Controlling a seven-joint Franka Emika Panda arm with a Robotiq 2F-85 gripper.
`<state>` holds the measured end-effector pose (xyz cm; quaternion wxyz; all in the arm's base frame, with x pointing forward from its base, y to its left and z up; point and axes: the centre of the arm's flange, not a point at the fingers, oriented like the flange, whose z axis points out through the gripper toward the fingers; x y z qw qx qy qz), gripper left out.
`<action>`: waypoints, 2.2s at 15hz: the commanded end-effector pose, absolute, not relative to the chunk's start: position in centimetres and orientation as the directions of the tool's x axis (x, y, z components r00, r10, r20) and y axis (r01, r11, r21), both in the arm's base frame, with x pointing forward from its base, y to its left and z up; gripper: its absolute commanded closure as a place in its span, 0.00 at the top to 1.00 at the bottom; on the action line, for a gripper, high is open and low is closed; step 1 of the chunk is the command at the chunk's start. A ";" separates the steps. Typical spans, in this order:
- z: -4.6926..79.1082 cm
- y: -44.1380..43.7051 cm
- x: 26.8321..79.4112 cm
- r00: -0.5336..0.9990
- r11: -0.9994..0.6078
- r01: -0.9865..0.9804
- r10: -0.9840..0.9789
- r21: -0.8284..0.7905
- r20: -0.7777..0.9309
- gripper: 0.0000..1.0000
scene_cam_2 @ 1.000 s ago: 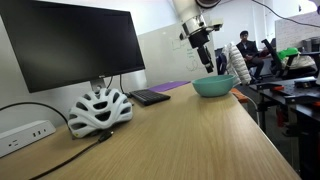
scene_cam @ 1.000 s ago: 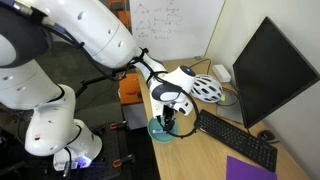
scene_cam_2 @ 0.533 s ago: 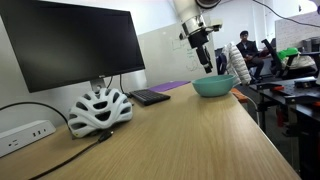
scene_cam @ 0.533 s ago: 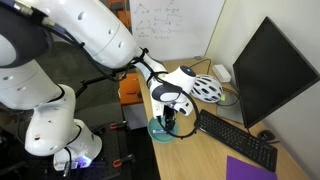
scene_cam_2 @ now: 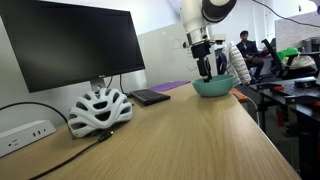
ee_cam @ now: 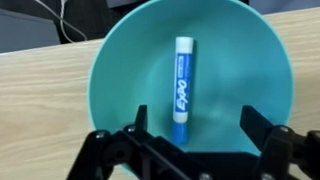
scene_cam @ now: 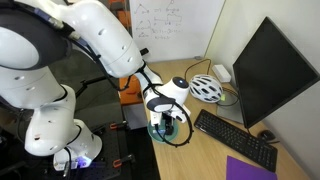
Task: Remove the marker from the bowl and put it on the table
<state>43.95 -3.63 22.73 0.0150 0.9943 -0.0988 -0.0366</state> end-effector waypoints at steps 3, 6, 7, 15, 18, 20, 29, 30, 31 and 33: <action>20.1 -3.8 44.0 0.983 -0.985 -0.172 -0.174 0.025 -0.062 0.68; 18.9 -3.8 43.7 0.981 -0.984 -0.173 -0.175 0.028 -0.081 0.45; 18.7 -3.8 43.7 0.982 -0.984 -0.174 -0.175 0.029 -0.077 0.38; 24.5 -2.7 41.8 0.980 -0.984 -0.168 -0.173 0.065 -0.095 0.05; 28.9 -1.9 40.4 0.983 -0.982 -0.162 -0.169 0.098 -0.066 0.05; 31.2 -1.3 40.7 0.976 -0.969 -0.220 -0.220 0.113 0.012 0.05; 30.1 14.8 45.9 0.982 -0.976 -0.187 -0.181 0.115 0.060 0.05; 29.2 17.1 46.3 0.984 -0.977 -0.178 -0.173 0.120 0.045 0.05; 28.1 19.2 46.8 0.988 -0.980 -0.155 -0.152 0.124 0.029 0.05; 25.6 22.4 48.0 0.994 -0.983 -0.110 -0.109 0.147 0.018 0.05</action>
